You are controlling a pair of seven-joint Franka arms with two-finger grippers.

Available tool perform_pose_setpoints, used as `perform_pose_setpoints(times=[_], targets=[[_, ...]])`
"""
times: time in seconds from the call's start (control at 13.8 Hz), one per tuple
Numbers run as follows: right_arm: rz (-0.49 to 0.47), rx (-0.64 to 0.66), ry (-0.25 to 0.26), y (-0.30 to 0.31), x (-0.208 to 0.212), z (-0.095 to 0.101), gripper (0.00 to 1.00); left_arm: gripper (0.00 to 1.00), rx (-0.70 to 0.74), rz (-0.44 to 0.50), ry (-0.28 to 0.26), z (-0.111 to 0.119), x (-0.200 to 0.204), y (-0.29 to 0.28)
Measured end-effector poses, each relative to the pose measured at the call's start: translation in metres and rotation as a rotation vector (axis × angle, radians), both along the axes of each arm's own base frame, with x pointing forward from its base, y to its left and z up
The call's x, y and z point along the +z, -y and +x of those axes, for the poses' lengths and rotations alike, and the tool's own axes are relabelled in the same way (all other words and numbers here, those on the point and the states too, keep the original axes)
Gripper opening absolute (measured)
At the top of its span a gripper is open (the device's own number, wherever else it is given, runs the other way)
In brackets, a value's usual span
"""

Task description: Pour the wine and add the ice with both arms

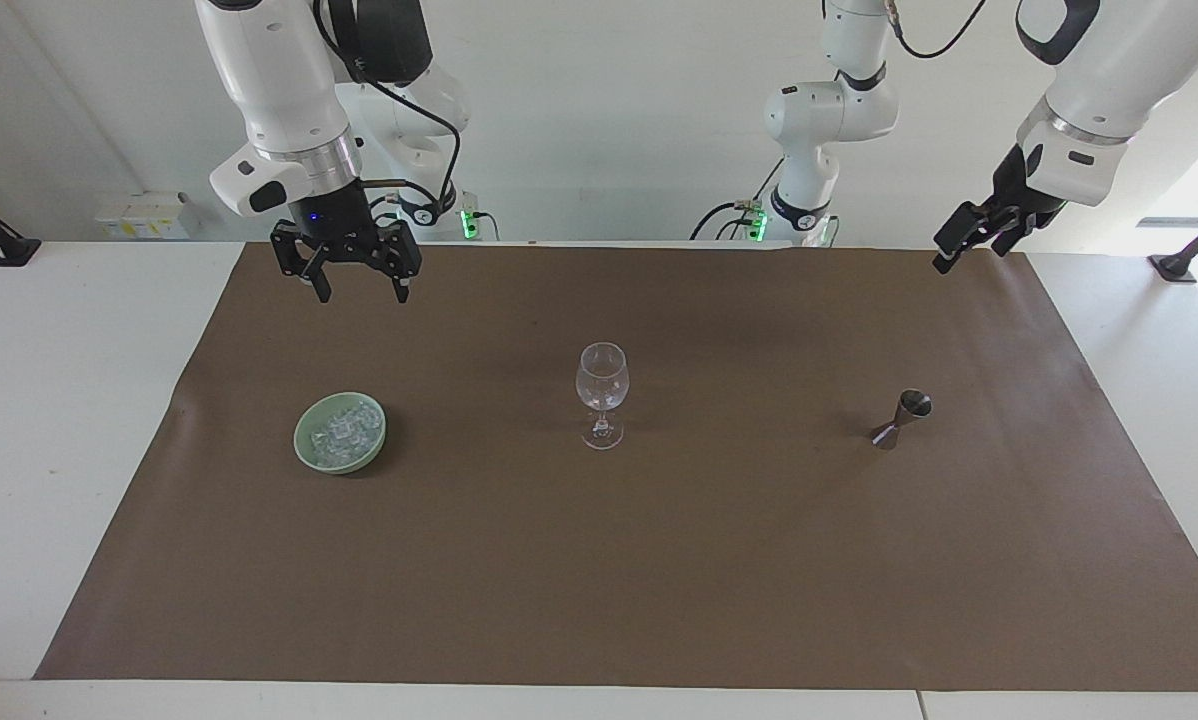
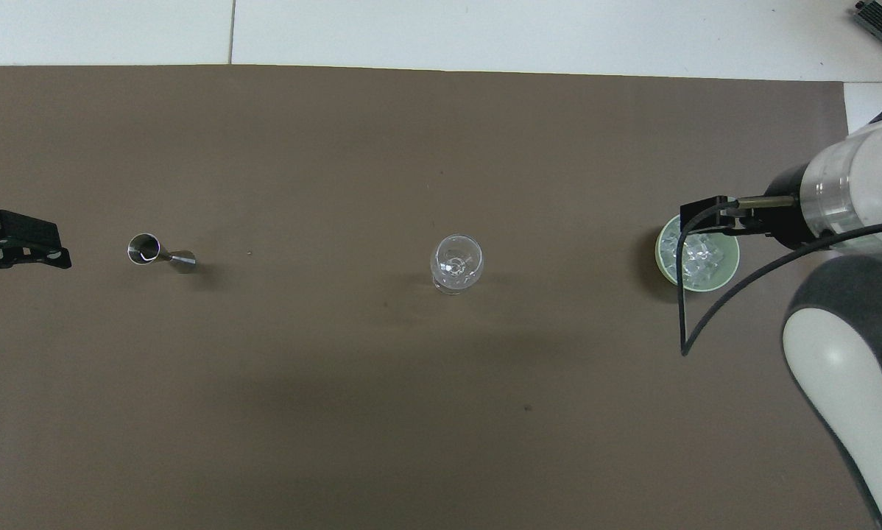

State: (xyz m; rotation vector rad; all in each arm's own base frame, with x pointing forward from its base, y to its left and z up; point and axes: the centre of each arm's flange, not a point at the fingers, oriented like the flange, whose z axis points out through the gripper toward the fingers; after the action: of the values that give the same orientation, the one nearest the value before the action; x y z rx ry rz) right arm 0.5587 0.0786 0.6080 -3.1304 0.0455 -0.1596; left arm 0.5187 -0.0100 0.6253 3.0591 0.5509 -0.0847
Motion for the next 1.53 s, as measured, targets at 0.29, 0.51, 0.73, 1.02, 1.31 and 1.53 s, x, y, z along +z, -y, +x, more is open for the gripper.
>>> perform_pose_setpoints(times=[0.29, 0.51, 0.73, 1.02, 1.31, 1.53], targets=[[0.0, 0.0, 0.0, 0.0, 0.0, 0.0, 1.0, 1.0, 0.245, -0.058, -0.056, -0.002, -0.019, -0.029], [0.0, 0.0, 0.0, 0.0, 0.0, 0.0, 1.0, 1.0, 0.444, -0.129, -0.118, -0.005, -0.038, -0.047], [0.0, 0.0, 0.0, 0.0, 0.0, 0.0, 1.0, 1.0, 0.583, -0.198, -0.169, -0.008, -0.055, -0.067], [0.0, 0.0, 0.0, 0.0, 0.0, 0.0, 1.0, 1.0, 0.757, -0.285, -0.225, -0.002, -0.084, -0.095], [0.0, 0.0, 0.0, 0.0, 0.0, 0.0, 1.0, 1.0, 0.934, -0.385, -0.261, 0.013, -0.123, -0.118], [0.0, 0.0, 0.0, 0.0, 0.0, 0.0, 1.0, 1.0, 1.029, -0.469, -0.306, 0.017, -0.159, -0.14]])
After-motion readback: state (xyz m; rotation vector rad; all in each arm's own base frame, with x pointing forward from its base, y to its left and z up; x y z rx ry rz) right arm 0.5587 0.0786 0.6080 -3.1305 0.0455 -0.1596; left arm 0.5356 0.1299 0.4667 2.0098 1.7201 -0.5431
